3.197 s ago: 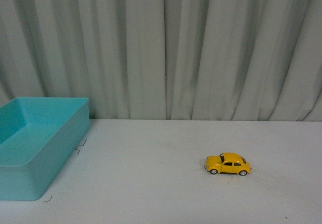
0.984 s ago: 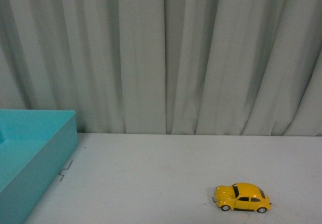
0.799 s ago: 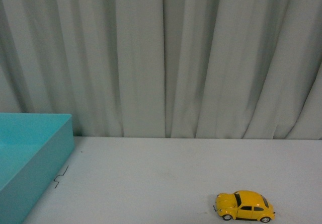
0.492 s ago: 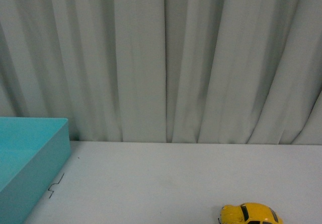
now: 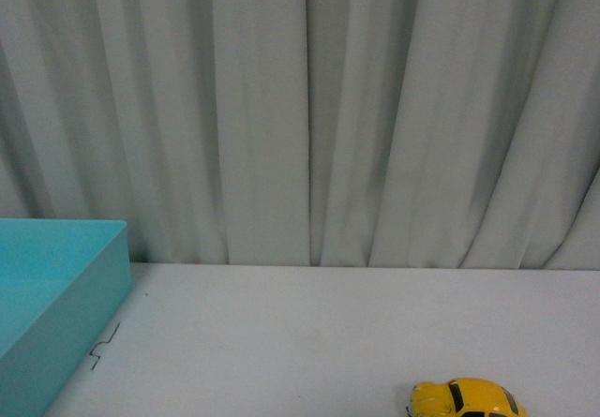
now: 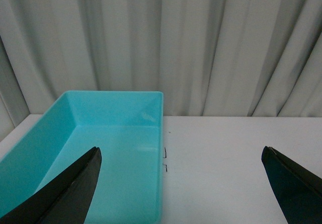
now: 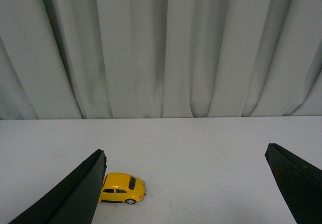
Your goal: Wind up and store yellow beetle toy
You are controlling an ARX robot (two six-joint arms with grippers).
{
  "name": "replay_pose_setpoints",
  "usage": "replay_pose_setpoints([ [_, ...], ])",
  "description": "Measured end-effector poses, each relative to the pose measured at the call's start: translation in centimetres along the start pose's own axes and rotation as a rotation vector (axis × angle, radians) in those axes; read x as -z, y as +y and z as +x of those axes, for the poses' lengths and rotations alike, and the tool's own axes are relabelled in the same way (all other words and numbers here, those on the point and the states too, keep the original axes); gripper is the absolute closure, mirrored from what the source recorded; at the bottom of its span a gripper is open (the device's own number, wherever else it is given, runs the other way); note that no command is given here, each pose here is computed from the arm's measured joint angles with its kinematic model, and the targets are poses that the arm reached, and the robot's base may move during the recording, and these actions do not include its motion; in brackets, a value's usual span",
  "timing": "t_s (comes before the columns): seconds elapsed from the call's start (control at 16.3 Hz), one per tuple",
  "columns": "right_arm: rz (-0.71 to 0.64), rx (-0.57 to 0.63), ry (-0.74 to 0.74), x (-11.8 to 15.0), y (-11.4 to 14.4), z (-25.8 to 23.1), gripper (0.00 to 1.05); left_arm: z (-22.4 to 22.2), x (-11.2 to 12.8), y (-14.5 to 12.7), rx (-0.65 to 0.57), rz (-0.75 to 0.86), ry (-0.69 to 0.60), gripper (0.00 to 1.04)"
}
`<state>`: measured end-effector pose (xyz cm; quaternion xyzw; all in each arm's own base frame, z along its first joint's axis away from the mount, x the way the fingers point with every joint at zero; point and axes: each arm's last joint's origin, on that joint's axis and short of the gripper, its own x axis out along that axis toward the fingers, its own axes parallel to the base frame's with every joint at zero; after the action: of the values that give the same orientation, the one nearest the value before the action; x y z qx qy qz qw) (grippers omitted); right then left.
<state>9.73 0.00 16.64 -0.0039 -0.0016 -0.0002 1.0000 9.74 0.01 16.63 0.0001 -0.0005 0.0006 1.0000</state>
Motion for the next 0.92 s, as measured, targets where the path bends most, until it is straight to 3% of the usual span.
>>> replay_pose_setpoints([
  [0.06,0.0,0.0,0.0,0.0,0.0,0.0,0.07,0.0,0.0,0.0,0.0,0.0,0.0,0.07],
  [0.12,0.052,-0.078,0.061,0.2,-0.1,0.1,0.07,0.0,0.0,0.0,-0.001,0.0,0.0,0.07],
  [0.25,0.208,-0.169,0.091,-0.2,-2.7,1.9,0.07,0.0,0.0,0.0,0.0,0.0,0.0,0.07],
  [0.43,0.144,-0.201,0.009,-3.0,-6.9,7.2,0.07,0.0,0.0,0.0,-0.001,0.0,0.0,0.07],
  [0.55,0.104,-0.232,0.006,-3.1,-8.6,12.3,0.07,0.0,0.0,0.0,0.0,0.0,0.0,0.07],
  [0.68,0.091,-0.351,0.109,-1.6,-8.5,17.9,0.07,0.0,0.0,0.0,0.0,0.0,0.0,0.07],
  [0.92,-0.061,-0.631,0.269,1.5,-6.9,25.4,0.07,0.0,0.0,0.0,0.0,0.0,0.0,0.07],
])
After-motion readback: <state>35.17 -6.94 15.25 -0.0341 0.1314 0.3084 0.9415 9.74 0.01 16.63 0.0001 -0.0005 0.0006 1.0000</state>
